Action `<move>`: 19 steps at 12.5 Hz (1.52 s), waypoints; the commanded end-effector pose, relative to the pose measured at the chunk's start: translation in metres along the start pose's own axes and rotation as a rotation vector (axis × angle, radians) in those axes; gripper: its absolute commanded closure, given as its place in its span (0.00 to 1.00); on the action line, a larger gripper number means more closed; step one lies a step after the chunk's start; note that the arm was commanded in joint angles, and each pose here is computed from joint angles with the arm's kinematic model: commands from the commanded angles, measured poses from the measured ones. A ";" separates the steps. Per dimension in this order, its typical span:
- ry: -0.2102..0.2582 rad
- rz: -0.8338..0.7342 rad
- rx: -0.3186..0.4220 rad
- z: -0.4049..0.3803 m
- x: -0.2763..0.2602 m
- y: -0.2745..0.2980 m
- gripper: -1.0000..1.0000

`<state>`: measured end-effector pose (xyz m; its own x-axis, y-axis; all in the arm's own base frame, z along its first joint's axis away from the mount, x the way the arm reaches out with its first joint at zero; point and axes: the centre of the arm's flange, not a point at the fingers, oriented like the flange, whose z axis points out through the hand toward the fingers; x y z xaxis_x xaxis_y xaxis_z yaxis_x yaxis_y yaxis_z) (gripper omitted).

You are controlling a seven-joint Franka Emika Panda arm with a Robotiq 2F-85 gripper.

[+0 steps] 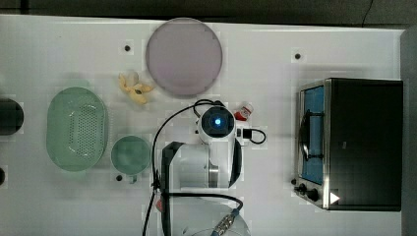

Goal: Pick Ketchup from oven and place it on table.

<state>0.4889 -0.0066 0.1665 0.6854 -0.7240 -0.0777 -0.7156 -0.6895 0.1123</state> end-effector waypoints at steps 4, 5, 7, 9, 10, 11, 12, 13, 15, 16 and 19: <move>0.108 0.068 0.155 -0.156 0.021 -0.005 0.00; 0.110 0.068 0.163 -0.190 0.020 -0.003 0.00; 0.098 0.061 0.162 -0.258 0.014 0.002 0.00; 0.106 0.058 0.177 -0.324 0.009 0.009 0.00; 0.118 0.056 0.191 -0.355 0.007 0.012 0.00; 0.129 0.054 0.204 -0.382 0.005 0.014 0.00; 0.133 0.052 0.208 -0.406 0.003 0.017 0.00; 0.140 0.048 0.215 -0.428 0.001 0.018 0.00; 0.131 0.047 0.205 -0.452 -0.004 0.024 0.00; 0.118 0.048 0.192 -0.454 -0.006 0.027 0.00; 0.112 0.046 0.185 -0.451 -0.006 0.025 0.00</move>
<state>0.5250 -0.0022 0.6295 0.6912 -0.7189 0.0737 -0.7121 -0.6950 -0.0996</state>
